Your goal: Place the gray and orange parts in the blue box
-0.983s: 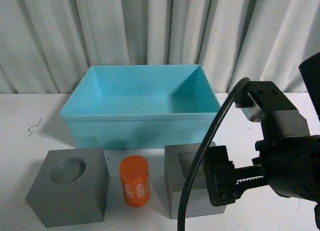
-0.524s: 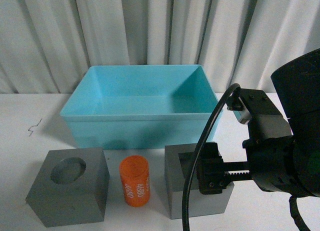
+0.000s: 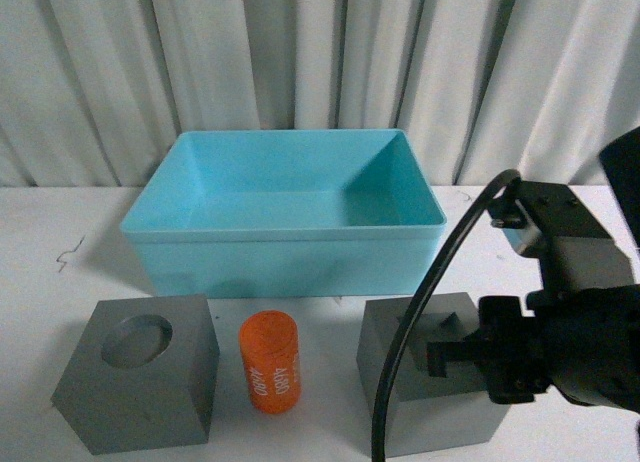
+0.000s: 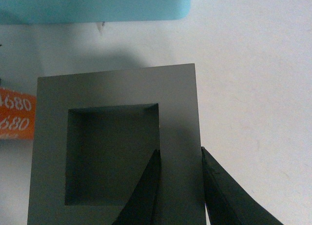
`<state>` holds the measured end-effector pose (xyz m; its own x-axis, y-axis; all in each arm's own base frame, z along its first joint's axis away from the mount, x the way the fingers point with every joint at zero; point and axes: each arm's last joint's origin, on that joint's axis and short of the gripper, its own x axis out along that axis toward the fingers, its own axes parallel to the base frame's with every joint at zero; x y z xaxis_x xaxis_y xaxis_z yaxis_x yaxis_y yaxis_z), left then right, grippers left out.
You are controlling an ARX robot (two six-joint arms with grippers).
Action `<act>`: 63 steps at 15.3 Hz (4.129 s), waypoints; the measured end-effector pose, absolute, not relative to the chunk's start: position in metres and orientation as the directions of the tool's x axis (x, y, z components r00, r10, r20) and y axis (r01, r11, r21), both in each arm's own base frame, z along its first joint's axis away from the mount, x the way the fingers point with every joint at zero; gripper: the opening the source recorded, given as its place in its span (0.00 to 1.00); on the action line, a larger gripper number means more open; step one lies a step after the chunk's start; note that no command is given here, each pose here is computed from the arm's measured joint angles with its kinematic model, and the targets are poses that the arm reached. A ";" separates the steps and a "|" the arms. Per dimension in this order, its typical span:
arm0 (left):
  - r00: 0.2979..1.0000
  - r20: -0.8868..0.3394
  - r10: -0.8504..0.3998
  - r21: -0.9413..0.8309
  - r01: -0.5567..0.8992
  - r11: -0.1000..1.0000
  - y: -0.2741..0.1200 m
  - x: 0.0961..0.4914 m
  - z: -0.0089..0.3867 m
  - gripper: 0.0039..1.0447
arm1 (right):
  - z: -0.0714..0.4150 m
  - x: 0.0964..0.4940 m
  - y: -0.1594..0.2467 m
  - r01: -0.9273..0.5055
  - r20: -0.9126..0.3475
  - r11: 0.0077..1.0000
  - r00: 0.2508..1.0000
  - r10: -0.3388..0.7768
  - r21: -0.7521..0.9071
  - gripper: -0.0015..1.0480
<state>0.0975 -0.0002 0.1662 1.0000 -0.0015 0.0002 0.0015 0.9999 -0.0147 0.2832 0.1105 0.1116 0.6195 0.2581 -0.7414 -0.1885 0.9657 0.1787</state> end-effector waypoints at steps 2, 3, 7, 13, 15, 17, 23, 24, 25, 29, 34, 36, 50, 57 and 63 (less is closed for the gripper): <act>1.000 0.000 -0.002 -0.015 0.002 1.000 0.000 0.097 0.166 0.94 | 0.144 0.269 0.104 -0.218 -0.702 0.957 0.650 0.289 0.192 0.18; 1.000 0.000 -0.002 -0.015 0.002 1.000 0.000 0.097 0.166 0.94 | 0.178 0.268 0.101 -0.252 -0.623 0.948 0.715 0.319 0.196 0.18; 1.000 0.000 -0.002 -0.015 0.002 1.000 0.000 0.097 0.166 0.94 | 0.307 0.337 0.097 -0.311 -0.187 0.936 0.922 0.340 0.168 0.18; 1.000 0.000 -0.002 -0.015 0.002 1.000 0.000 0.097 0.166 0.94 | 0.234 0.449 0.161 -0.264 -0.436 0.944 0.839 0.327 0.200 0.18; 1.000 0.000 -0.002 -0.015 0.002 1.000 0.000 0.097 0.166 0.94 | 0.231 0.465 0.172 -0.225 -0.447 0.950 0.842 0.302 0.218 0.18; 1.000 0.001 -0.001 -0.015 0.001 1.000 0.000 0.097 0.166 0.94 | 0.213 0.477 0.176 -0.170 -0.497 0.956 0.824 0.270 0.239 0.18; 1.000 0.000 -0.002 -0.014 0.002 1.000 0.000 0.097 0.166 0.94 | 0.176 0.497 0.180 -0.065 -0.583 0.973 0.791 0.185 0.221 0.18; 1.000 0.000 -0.002 -0.015 0.002 1.000 0.000 0.097 0.166 0.94 | 0.180 0.499 0.181 -0.054 -0.581 0.976 0.796 0.171 0.212 0.18; 1.000 0.000 -0.002 -0.014 0.002 1.000 0.000 0.097 0.166 0.94 | 0.179 0.501 0.181 -0.035 -0.585 0.980 0.798 0.147 0.197 0.18; 1.000 0.000 -0.002 -0.015 0.002 1.000 0.000 0.097 0.166 0.94 | 0.158 0.505 0.176 0.024 -0.622 0.987 0.779 0.080 0.157 0.18; 1.000 0.000 -0.002 -0.015 0.002 1.000 0.000 0.097 0.166 0.94 | 0.160 0.506 0.175 0.067 -0.615 0.988 0.787 0.035 0.142 0.18; 1.000 0.000 -0.002 -0.015 0.002 1.000 0.000 0.097 0.166 0.94 | 0.162 0.507 0.175 0.082 -0.594 0.987 0.804 0.017 0.138 0.37; 1.000 0.002 -0.002 -0.014 0.002 1.000 0.000 0.097 0.166 0.94 | 0.215 0.172 0.059 0.044 -0.126 0.968 0.992 -0.012 0.247 0.76; 1.000 0.001 -0.002 -0.014 0.002 1.000 0.000 0.097 0.166 0.94 | 0.185 0.136 0.017 0.004 -0.001 1.000 1.000 -0.004 0.009 0.02; 1.000 0.001 -0.002 -0.015 0.002 1.000 0.000 0.097 0.166 0.94 | 0.171 0.117 0.000 0.001 0.015 1.000 1.000 -0.001 0.006 0.02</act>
